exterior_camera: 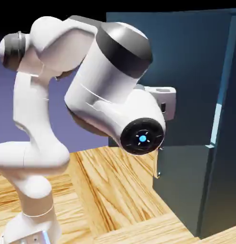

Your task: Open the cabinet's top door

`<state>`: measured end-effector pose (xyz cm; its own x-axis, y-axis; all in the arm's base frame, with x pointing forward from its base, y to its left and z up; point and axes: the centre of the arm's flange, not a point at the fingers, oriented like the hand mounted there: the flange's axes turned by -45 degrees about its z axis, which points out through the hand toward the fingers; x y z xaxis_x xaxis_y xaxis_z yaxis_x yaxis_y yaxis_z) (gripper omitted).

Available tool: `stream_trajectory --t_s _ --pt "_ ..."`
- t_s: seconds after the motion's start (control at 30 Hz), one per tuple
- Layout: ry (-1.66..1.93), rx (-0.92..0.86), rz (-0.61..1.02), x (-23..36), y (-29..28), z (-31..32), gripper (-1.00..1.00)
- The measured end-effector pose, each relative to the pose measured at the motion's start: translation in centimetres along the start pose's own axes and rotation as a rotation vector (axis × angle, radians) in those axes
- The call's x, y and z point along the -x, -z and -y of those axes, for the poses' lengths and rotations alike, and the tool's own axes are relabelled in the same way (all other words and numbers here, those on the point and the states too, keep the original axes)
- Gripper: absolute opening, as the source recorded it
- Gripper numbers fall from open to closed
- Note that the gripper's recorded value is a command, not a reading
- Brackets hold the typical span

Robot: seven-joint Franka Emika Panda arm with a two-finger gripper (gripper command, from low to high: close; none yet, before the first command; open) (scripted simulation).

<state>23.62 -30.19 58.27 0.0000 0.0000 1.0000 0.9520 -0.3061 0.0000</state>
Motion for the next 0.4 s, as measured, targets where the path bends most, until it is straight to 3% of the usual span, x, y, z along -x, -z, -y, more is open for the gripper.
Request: stream_trajectory --t_s 0.37,0.4 --pt "0.000 -0.240 0.000 0.0 5.5 -4.2 -1.00" --pt "0.000 -0.249 0.000 0.0 5.7 -4.3 1.00"
